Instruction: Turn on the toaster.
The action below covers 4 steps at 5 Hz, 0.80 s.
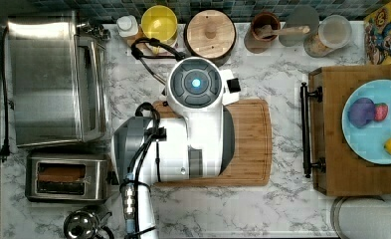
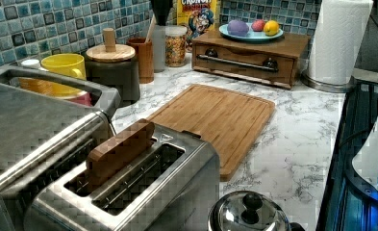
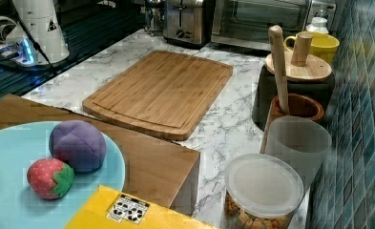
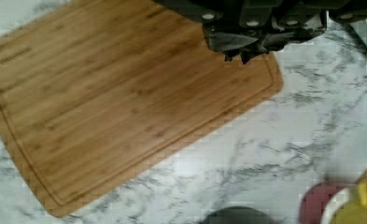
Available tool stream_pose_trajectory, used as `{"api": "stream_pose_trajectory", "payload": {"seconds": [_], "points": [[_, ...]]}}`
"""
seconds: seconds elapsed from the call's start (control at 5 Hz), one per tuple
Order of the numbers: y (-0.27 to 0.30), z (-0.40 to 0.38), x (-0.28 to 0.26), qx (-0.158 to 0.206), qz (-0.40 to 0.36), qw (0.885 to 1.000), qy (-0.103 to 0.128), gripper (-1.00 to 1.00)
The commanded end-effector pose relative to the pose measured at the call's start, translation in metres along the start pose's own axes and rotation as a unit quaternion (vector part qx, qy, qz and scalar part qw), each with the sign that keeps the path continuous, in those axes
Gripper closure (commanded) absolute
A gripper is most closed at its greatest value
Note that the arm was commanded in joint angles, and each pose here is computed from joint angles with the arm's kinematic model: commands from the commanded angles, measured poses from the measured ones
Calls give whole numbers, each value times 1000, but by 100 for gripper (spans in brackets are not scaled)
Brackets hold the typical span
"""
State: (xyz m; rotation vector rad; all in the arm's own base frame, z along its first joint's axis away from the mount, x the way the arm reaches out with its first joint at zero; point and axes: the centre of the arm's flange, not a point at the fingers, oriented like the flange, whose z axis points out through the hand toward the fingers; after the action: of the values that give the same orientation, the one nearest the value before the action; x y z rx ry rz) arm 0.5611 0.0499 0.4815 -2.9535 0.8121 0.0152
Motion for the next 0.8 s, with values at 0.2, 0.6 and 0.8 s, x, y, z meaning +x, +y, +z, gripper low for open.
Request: {"api": "stream_pose_trajectory", "payload": {"seconds": [0.2,0.6,0.8], "points": [[-63,3,-109,33,-142,989,-4,100],[-67,20,-151,40,-178,983,-16,100],[-71,31,-172,39,-201,979,-14,100]]}}
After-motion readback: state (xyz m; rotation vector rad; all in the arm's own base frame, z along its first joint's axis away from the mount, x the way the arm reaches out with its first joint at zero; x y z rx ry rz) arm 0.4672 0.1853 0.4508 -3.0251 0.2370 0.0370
